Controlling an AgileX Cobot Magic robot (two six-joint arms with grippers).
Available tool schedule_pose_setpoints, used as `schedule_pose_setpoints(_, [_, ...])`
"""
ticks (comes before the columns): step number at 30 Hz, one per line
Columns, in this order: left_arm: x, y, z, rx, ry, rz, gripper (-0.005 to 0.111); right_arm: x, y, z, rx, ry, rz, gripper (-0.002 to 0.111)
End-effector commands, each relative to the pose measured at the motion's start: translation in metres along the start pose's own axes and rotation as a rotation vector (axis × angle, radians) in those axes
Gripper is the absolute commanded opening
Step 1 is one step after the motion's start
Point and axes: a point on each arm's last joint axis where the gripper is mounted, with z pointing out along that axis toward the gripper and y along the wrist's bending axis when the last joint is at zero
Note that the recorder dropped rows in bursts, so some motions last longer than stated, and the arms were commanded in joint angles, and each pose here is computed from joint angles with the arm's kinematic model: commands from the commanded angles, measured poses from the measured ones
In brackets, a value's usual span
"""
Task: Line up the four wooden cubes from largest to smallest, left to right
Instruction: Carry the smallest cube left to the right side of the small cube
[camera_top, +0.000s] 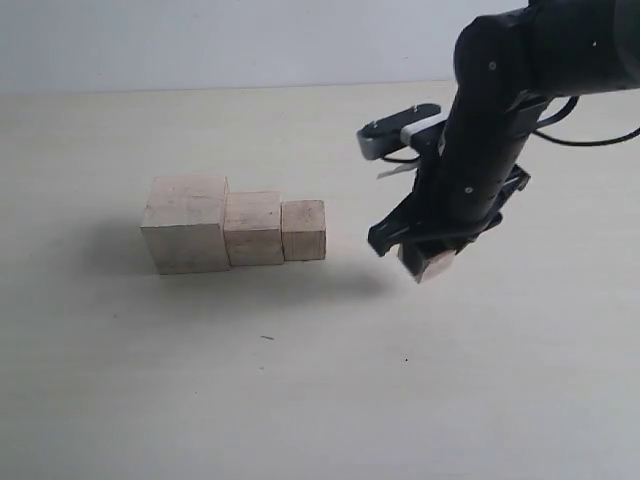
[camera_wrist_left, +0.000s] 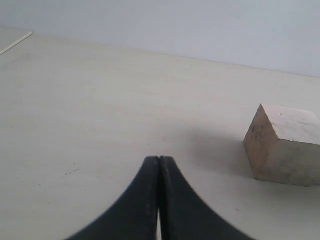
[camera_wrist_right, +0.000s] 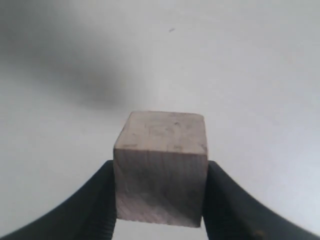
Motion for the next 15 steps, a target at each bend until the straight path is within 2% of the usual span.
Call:
schedule_pose_setpoints(1, [0.0,0.0,0.0,0.006,-0.009,0.003,0.0,-0.014,-0.039,-0.019,0.03,-0.083,-0.032,0.0])
schedule_pose_setpoints(4, [0.0,0.0,0.0,0.006,-0.009,0.003,0.0,-0.023,-0.056,-0.024,-0.015,-0.09,-0.03,0.0])
schedule_pose_setpoints(6, [0.0,0.0,0.0,0.006,-0.009,0.003,0.0,-0.03,-0.06,-0.02,-0.041,-0.081,-0.113,0.0])
schedule_pose_setpoints(12, [0.0,0.0,0.0,0.006,-0.009,0.003,0.0,-0.048,-0.05,0.0,-0.155,-0.127,-0.601,0.0])
schedule_pose_setpoints(15, [0.0,0.0,0.0,0.006,-0.009,0.003,0.0,-0.054,-0.044,0.011,-0.207,-0.199,-0.748,0.0])
